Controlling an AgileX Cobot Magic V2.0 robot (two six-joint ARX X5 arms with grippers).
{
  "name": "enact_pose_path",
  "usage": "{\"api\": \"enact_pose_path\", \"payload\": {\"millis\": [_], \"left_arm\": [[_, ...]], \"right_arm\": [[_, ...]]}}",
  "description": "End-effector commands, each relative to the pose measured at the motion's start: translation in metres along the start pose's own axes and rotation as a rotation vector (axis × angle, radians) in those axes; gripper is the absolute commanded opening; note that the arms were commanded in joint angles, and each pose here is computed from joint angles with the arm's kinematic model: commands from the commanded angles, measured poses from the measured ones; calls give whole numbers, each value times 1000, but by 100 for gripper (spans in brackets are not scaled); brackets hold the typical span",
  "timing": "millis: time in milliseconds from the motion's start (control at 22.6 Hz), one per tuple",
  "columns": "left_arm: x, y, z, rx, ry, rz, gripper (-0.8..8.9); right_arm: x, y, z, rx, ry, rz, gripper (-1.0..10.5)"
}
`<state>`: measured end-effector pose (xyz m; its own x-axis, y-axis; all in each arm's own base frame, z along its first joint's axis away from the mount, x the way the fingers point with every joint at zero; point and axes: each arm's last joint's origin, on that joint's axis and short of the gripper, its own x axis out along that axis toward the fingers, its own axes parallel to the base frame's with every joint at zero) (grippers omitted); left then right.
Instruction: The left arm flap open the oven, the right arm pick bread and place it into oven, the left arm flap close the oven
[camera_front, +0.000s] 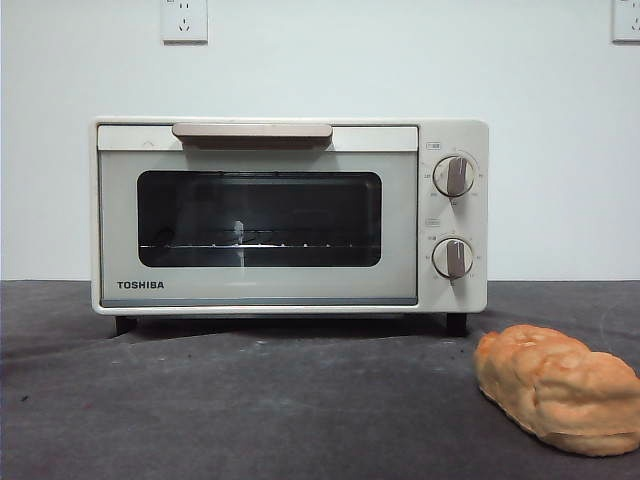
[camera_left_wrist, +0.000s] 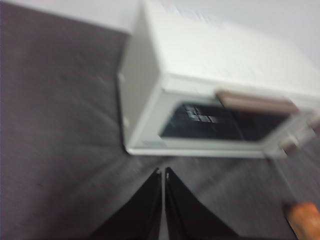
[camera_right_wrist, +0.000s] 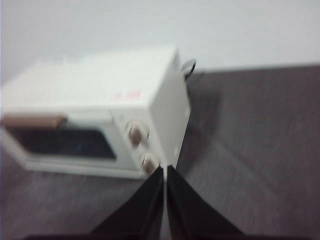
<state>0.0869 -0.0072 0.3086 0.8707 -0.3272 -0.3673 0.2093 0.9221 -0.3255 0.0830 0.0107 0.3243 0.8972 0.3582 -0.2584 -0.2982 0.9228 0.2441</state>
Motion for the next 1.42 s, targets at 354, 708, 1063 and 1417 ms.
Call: {"api": "enact_pose_path", "payload": {"millis": [354, 708, 1063, 1417], "left_arm": [[11, -8, 17, 115, 215, -136, 16], [10, -11, 11, 128, 277, -170, 16], [10, -11, 10, 126, 280, -170, 16], [10, -11, 10, 126, 280, -170, 16]], "right_arm": [[12, 1, -2, -23, 356, 85, 7], [15, 4, -10, -41, 455, 130, 7], [15, 4, -10, -6, 463, 129, 471], [51, 8, -23, 71, 596, 184, 470]]}}
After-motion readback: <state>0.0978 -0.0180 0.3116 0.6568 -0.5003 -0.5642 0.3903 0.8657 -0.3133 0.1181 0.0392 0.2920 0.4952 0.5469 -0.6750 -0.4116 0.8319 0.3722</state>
